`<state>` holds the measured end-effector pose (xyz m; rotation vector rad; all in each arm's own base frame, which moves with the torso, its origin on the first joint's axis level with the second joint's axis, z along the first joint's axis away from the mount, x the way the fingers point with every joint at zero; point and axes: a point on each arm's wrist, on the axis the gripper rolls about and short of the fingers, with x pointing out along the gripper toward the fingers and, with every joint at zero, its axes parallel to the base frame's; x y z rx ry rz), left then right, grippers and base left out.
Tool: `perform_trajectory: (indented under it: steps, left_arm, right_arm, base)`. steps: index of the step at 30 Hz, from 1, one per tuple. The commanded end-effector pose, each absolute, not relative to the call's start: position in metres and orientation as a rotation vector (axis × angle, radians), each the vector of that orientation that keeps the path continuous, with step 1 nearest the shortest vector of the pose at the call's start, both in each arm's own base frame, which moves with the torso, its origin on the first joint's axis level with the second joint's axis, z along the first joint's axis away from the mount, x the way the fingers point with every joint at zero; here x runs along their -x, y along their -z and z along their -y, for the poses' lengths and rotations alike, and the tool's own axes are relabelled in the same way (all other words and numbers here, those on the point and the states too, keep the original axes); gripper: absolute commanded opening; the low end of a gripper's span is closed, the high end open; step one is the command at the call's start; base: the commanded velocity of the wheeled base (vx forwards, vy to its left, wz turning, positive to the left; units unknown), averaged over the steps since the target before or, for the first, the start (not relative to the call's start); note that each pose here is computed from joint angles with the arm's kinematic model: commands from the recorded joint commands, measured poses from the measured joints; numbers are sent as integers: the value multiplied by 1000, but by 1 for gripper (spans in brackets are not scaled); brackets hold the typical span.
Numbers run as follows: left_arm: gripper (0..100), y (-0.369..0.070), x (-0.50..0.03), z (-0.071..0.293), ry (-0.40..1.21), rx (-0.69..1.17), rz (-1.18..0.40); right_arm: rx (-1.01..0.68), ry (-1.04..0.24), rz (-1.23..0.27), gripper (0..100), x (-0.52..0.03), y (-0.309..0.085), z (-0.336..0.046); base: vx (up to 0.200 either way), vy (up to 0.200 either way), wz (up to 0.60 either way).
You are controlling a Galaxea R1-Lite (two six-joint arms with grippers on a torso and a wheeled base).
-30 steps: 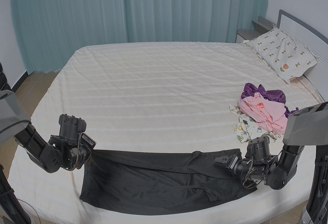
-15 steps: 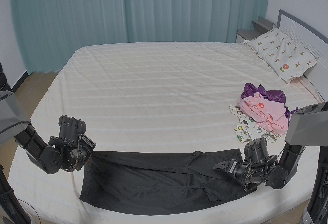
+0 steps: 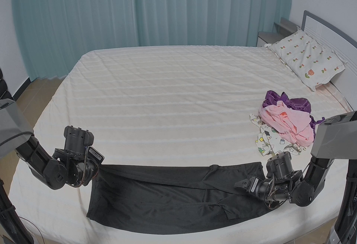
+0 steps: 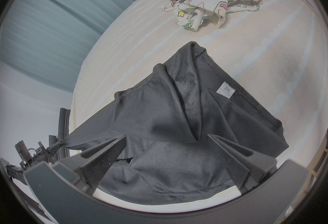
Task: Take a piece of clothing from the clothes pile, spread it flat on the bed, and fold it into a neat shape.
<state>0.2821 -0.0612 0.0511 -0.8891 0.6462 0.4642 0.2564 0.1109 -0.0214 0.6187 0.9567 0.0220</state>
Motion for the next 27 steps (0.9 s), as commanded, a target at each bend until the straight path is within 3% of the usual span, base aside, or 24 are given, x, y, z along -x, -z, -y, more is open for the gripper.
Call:
perform_trajectory:
  steps: [1, 8, 9, 21, 27]
  left_arm:
    - [0, -52, -282, 61, -462, 885, -644]
    - [0, -52, -282, 61, -465, 883, -646]
    - [0, -52, -282, 61, -465, 883, -646]
    - [0, -52, -282, 61, -464, 880, -644]
    - [0, -55, -284, 61, -461, 878, -631]
  right_arm:
    - [-606, -21, -971, 100, -257, 27, -112]
    - [-574, -39, -977, 100, -259, 31, -116]
    - [-572, -42, -976, 0, -260, 31, -116]
    - [-545, -40, -981, 0, -264, 33, -115]
    - [-599, -25, -867, 0, -278, 9, -104]
  base:
    - [0, 0, 0]
    - [0, 0, 0]
    - [0, 0, 0]
    - [0, 0, 0]
    - [0, 0, 0]
